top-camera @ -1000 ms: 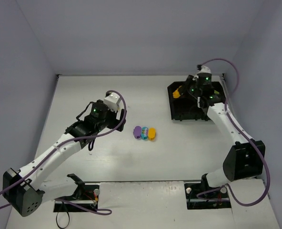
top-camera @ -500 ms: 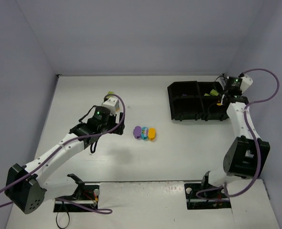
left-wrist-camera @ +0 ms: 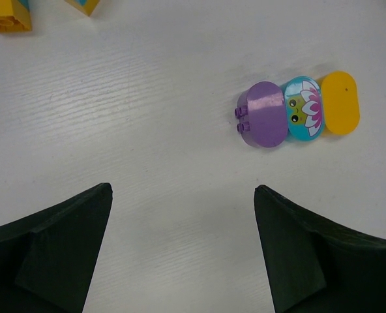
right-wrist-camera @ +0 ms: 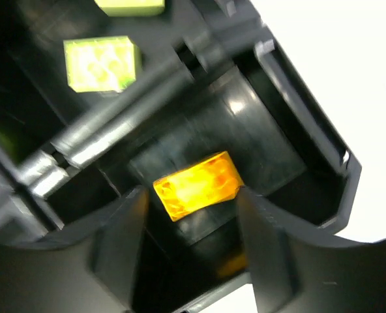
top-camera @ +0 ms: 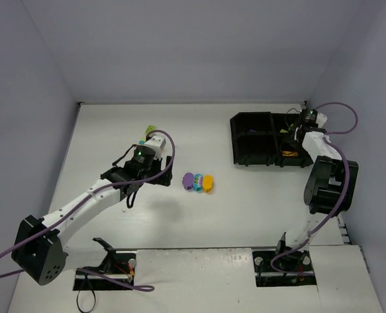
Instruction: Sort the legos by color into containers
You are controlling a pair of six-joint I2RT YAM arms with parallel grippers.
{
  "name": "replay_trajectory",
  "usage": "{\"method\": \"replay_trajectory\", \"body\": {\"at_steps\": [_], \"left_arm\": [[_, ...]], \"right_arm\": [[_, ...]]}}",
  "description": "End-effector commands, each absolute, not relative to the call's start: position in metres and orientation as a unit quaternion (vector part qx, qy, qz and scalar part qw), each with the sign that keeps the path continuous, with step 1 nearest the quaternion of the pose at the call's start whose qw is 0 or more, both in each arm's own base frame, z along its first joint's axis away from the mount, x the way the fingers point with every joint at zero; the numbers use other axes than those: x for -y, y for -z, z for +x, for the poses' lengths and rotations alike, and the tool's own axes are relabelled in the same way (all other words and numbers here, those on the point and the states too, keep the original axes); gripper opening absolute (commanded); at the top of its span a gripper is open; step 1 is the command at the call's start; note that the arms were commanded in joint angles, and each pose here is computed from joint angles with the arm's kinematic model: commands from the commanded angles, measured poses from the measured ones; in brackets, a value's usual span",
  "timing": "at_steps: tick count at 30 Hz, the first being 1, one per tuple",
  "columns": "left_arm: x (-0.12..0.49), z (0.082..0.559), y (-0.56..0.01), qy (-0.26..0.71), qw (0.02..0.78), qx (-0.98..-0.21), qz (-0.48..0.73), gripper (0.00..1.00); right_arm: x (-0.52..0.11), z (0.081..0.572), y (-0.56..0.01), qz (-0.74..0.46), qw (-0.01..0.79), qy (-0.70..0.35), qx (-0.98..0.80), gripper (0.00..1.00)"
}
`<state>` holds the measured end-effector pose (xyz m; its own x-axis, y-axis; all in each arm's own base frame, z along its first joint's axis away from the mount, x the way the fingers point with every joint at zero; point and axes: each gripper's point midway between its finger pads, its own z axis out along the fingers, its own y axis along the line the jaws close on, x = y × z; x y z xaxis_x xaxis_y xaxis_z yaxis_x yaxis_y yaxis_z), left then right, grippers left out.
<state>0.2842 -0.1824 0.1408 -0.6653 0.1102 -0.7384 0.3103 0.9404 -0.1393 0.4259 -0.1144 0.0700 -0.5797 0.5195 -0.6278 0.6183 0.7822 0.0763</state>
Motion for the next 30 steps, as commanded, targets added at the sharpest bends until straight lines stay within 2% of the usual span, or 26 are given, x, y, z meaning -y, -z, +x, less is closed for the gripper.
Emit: {"method": "replay_trajectory", "body": {"at_steps": [1, 4, 10, 16, 18, 24, 30], "left_arm": [[0.189, 0.299, -0.176, 0.147, 0.436, -0.882, 0.098, 0.83], [0.184, 0.302, -0.176, 0.141, 0.437, -0.884, 0.092, 0.83], [0.159, 0.321, -0.172, 0.132, 0.431, -0.892, 0.041, 0.83], [0.13, 0.357, -0.173, 0.122, 0.429, -0.895, -0.009, 0.83], [0.126, 0.372, -0.182, 0.105, 0.44, -0.892, 0.004, 0.83], [0.103, 0.42, -0.156, 0.052, 0.415, -0.908, -0.009, 0.83], [0.073, 0.455, -0.124, 0.013, 0.378, -0.926, -0.002, 0.82]], "right_arm": [[0.121, 0.46, -0.123, 0.31, 0.405, 0.065, -0.858, 0.57], [0.118, 0.465, -0.147, 0.304, 0.429, 0.052, -0.849, 0.64], [0.093, 0.466, -0.219, 0.262, 0.497, -0.001, -0.827, 0.64], [0.025, 0.446, -0.286, 0.166, 0.553, -0.092, -0.811, 0.64], [0.0, 0.438, -0.287, 0.138, 0.55, -0.121, -0.815, 0.64], [-0.063, 0.406, -0.279, 0.083, 0.532, -0.204, -0.818, 0.64], [-0.081, 0.378, -0.266, 0.068, 0.515, -0.24, -0.82, 0.64]]}}
